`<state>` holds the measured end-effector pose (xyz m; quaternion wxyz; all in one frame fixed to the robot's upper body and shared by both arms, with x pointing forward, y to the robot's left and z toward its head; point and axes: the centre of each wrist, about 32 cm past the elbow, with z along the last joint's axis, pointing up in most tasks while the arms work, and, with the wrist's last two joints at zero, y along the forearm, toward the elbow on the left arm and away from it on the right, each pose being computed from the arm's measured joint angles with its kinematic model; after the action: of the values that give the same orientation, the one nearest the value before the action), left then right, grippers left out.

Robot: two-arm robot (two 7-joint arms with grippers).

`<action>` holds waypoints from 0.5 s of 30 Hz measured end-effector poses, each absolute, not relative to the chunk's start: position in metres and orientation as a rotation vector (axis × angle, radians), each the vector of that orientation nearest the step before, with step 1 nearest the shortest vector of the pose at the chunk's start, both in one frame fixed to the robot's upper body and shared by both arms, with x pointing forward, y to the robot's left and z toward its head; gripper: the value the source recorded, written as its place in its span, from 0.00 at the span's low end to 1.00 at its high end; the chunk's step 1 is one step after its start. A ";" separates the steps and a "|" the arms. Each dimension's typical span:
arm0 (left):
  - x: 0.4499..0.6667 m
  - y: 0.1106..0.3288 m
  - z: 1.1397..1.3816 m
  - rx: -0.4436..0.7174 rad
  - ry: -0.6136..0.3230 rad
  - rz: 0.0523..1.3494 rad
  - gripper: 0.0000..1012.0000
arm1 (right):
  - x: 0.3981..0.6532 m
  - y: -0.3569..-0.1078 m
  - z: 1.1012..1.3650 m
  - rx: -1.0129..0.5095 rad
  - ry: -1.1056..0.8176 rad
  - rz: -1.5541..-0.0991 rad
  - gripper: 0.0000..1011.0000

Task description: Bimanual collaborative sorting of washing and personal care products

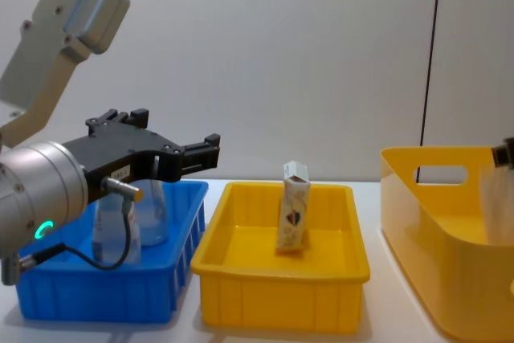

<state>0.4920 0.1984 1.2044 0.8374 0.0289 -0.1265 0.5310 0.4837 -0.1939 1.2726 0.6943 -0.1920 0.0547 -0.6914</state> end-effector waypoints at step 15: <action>0.492 0.198 1.204 0.061 -0.268 1.124 0.99 | 0.480 -0.211 1.261 -0.376 0.100 -1.518 0.88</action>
<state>0.4920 0.1984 1.2044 0.8373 0.0289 -0.1264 0.5311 0.4796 -0.2110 1.2614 0.7083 -0.1694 0.0452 -0.6838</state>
